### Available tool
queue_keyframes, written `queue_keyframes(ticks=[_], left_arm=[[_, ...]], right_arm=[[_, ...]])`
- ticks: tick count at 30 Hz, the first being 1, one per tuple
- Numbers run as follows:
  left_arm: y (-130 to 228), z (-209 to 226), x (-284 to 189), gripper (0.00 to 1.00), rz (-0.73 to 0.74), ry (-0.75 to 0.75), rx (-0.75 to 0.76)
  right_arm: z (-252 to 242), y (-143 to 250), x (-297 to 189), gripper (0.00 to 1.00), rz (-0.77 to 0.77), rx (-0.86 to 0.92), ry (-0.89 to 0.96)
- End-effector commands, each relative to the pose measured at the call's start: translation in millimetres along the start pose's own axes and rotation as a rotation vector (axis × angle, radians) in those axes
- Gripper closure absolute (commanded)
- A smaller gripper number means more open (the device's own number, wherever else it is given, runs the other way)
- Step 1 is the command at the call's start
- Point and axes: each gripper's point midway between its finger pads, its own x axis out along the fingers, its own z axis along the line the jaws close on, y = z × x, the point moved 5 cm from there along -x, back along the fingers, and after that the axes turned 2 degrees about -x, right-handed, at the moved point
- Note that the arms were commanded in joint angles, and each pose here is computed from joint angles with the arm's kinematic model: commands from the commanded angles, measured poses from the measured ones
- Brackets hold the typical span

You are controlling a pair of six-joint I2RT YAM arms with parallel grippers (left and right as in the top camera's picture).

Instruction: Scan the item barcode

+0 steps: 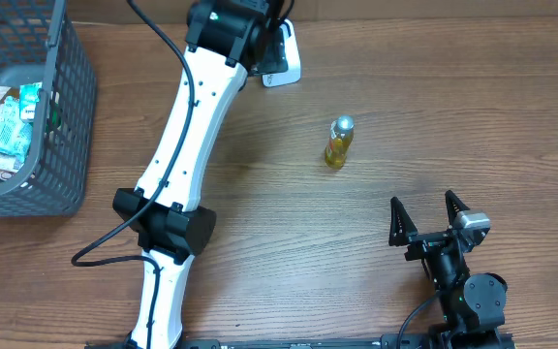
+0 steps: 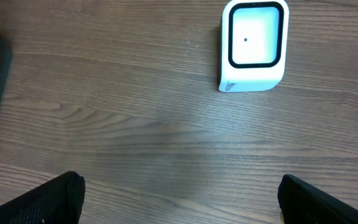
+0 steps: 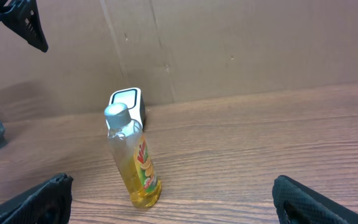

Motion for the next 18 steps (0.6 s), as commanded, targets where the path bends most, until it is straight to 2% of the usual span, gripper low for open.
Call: queue_keyframes(ticks=[1, 18], left_arm=[[-0.6, -0.3, -2.8, 0.0, 0.005, 0.021, 0.016], [-3.9, 6.0, -0.4, 0.0, 0.005, 0.012, 0.003]], right_arm=[[-1.7, 1.8, 0.2, 0.0, -0.005, -0.008, 0.009], [-1.7, 1.8, 0.2, 0.0, -0.005, -0.008, 0.009]])
